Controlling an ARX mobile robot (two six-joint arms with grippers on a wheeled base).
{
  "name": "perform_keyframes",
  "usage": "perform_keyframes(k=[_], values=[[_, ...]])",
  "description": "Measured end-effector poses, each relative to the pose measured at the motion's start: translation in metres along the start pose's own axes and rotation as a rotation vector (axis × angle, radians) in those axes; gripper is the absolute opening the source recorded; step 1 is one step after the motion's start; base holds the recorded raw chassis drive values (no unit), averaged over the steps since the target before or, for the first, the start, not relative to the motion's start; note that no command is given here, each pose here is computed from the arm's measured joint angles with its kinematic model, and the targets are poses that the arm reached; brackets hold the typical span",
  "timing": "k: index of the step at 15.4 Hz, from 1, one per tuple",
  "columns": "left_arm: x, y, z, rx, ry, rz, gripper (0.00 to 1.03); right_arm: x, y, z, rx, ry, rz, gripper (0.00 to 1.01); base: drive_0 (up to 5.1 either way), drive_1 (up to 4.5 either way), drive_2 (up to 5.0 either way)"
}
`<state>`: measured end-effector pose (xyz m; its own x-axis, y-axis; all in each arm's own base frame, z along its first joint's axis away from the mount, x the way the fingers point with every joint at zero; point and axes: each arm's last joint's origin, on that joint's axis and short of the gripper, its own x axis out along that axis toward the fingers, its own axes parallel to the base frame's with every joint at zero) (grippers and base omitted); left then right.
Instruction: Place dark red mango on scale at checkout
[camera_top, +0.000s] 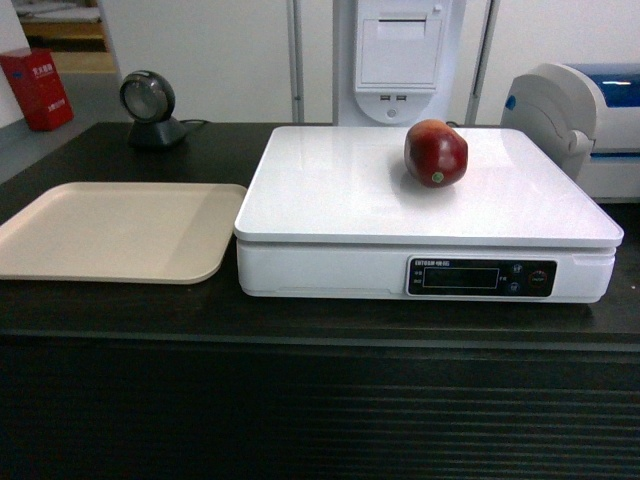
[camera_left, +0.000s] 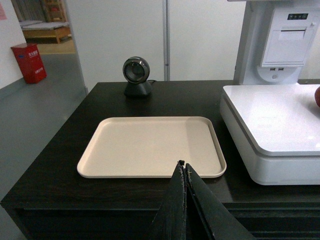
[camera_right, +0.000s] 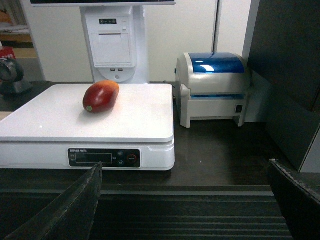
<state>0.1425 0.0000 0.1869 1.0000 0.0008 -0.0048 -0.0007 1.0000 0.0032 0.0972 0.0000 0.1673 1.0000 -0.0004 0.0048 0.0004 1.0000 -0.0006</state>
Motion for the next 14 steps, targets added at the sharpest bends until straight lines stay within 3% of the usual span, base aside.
perform_keyframes(k=[7, 14], values=[[-0.02, 0.0, -0.019, 0.0, 0.002, 0.0, 0.02, 0.0, 0.0, 0.0, 0.0, 0.0, 0.0, 0.98, 0.0, 0.0, 0.0], [-0.028, 0.0, -0.017, 0.0, -0.013, 0.0, 0.02, 0.0, 0.0, 0.0, 0.0, 0.0, 0.0, 0.98, 0.0, 0.0, 0.0]])
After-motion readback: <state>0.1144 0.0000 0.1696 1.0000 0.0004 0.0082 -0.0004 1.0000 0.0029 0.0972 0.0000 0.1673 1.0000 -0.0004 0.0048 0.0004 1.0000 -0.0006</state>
